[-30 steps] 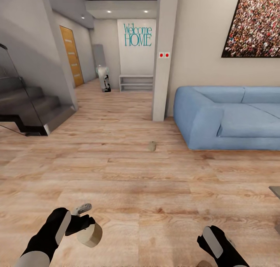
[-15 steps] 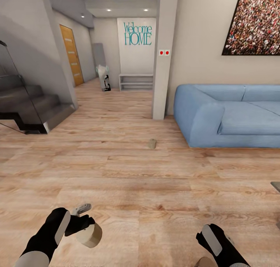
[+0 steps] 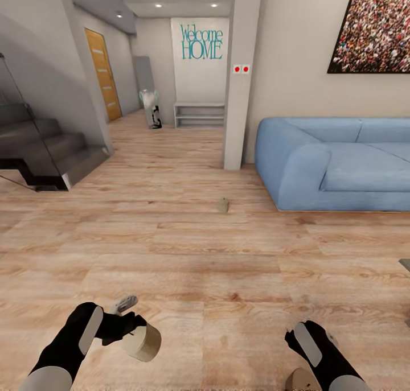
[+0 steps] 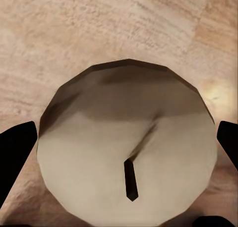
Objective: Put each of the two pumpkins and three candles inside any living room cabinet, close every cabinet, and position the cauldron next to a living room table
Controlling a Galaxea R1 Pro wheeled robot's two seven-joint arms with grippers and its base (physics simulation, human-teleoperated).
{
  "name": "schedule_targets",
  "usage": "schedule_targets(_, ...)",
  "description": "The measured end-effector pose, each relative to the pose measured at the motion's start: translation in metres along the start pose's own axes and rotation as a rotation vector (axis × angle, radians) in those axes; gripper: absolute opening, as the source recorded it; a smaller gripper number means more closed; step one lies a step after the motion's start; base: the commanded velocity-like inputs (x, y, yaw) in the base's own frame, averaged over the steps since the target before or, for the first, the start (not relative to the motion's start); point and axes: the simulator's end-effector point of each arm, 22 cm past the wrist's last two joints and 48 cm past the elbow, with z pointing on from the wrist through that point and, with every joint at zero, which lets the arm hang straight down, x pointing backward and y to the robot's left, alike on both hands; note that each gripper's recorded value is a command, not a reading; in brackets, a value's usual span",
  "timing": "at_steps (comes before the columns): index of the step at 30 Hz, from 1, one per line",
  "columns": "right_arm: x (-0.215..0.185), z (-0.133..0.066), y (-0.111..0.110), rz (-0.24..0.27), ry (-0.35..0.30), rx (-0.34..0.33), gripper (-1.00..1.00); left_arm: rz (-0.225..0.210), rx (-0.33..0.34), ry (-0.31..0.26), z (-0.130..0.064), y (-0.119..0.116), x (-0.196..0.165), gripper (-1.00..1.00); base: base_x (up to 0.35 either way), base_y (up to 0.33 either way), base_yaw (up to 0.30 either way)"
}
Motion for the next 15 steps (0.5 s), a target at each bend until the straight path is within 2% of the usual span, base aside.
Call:
schedule_targets(4,0.007,0.007,0.0,-0.02,0.011,0.005,1.0,-0.008,0.034,0.019,0.005,-0.003,0.004,-1.0,0.0,0.0,0.0)
schedule_targets(5,0.009,0.009,0.0,-0.023,0.014,0.006,1.0,-0.016,0.062,0.032,0.006,-0.008,0.007,-1.0,0.0,0.0,0.0)
schedule_targets(8,0.013,0.014,-0.002,-0.029,0.022,0.013,1.0,-0.049,0.209,0.063,0.005,-0.036,0.012,-1.0,0.0,0.0,0.0)
schedule_targets(9,0.014,0.015,-0.002,-0.031,0.025,0.015,1.0,-0.051,0.235,0.066,0.004,-0.039,0.013,-1.0,0.0,0.0,0.0)
schedule_targets(13,0.022,0.021,-0.002,-0.036,0.041,0.019,1.0,-0.063,0.267,0.065,0.001,-0.03,0.007,-1.0,0.0,0.0,0.0)
schedule_targets(15,0.024,0.024,-0.004,-0.037,0.046,0.025,1.0,-0.074,0.299,0.068,0.0,-0.033,0.006,-1.0,0.0,0.0,0.0)
